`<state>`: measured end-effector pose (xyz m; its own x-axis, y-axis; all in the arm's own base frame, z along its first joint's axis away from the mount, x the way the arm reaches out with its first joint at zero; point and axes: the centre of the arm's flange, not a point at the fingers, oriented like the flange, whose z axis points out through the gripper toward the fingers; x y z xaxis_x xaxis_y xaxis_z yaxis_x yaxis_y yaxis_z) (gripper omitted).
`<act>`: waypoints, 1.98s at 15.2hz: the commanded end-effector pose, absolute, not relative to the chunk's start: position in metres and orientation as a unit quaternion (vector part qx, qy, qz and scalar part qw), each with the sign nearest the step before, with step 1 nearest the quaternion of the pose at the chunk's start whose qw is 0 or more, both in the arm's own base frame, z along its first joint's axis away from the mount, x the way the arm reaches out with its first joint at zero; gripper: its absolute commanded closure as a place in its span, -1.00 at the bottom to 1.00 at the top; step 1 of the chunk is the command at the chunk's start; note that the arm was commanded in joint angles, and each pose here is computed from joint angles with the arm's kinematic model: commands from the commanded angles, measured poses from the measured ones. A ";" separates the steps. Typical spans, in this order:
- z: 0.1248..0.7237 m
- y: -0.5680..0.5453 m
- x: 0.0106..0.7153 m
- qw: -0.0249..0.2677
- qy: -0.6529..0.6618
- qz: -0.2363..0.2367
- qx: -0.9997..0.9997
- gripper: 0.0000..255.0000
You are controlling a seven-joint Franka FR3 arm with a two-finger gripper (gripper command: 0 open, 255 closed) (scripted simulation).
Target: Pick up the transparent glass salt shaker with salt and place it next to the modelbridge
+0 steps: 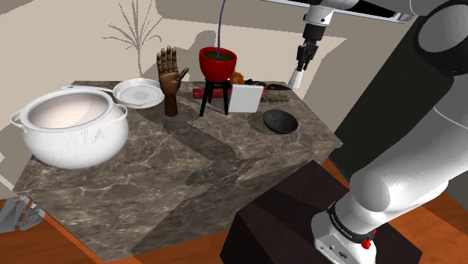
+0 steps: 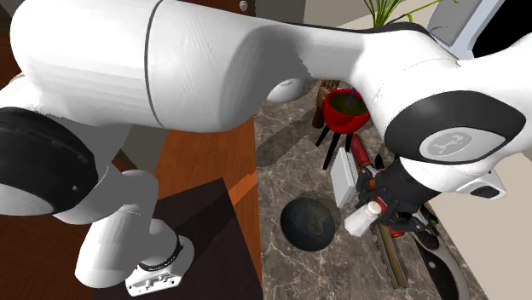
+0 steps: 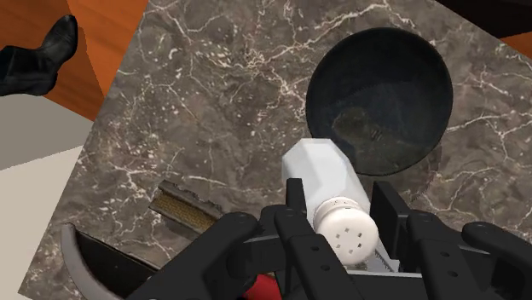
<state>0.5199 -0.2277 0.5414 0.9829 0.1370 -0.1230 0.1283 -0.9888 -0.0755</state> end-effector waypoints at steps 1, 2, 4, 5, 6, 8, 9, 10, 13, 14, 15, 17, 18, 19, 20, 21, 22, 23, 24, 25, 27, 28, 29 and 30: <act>0.544 -0.255 0.519 0.033 -0.067 0.064 -0.995 1.00; 0.544 -0.268 0.519 0.033 -0.067 0.064 -0.995 1.00; 0.544 -0.294 0.518 0.033 -0.067 0.064 -0.995 1.00; 0.544 -0.307 0.518 0.033 -0.067 0.064 -0.995 1.00; 0.544 -0.327 0.518 0.033 -0.067 0.064 -0.995 1.00; 0.533 -0.327 0.518 0.033 -0.067 0.064 -0.995 1.00; 0.528 -0.327 0.518 0.033 -0.067 0.064 -0.995 1.00; 0.523 -0.327 0.518 0.033 -0.067 0.064 -0.995 1.00; 0.507 -0.327 0.518 0.033 -0.067 0.064 -0.995 1.00; 0.502 -0.327 0.518 0.033 -0.067 0.064 -0.995 1.00; 0.497 -0.327 0.518 0.033 -0.067 0.064 -0.995 1.00; 0.486 -0.327 0.518 0.033 -0.067 0.064 -0.995 1.00; 0.481 -0.327 0.518 0.033 -0.067 0.064 -0.995 1.00; 0.475 -0.327 0.518 0.033 -0.067 0.064 -0.995 1.00; 0.470 -0.327 0.518 0.033 -0.067 0.064 -0.995 1.00; 0.465 -0.327 0.518 0.033 -0.067 0.064 -0.995 1.00; 0.460 -0.327 0.518 0.033 -0.067 0.064 -0.995 1.00; 0.454 -0.327 0.518 0.033 -0.067 0.064 -0.995 1.00; 0.449 -0.327 0.518 0.033 -0.067 0.064 -0.995 1.00; 0.444 -0.327 0.518 0.033 -0.067 0.064 -0.995 1.00; 0.433 -0.327 0.518 0.033 -0.067 0.064 -0.995 1.00; 0.428 -0.327 0.518 0.033 -0.067 0.064 -0.995 1.00; 0.423 -0.327 0.518 0.033 -0.067 0.064 -0.995 1.00; 0.417 -0.327 0.518 0.033 -0.067 0.064 -0.995 1.00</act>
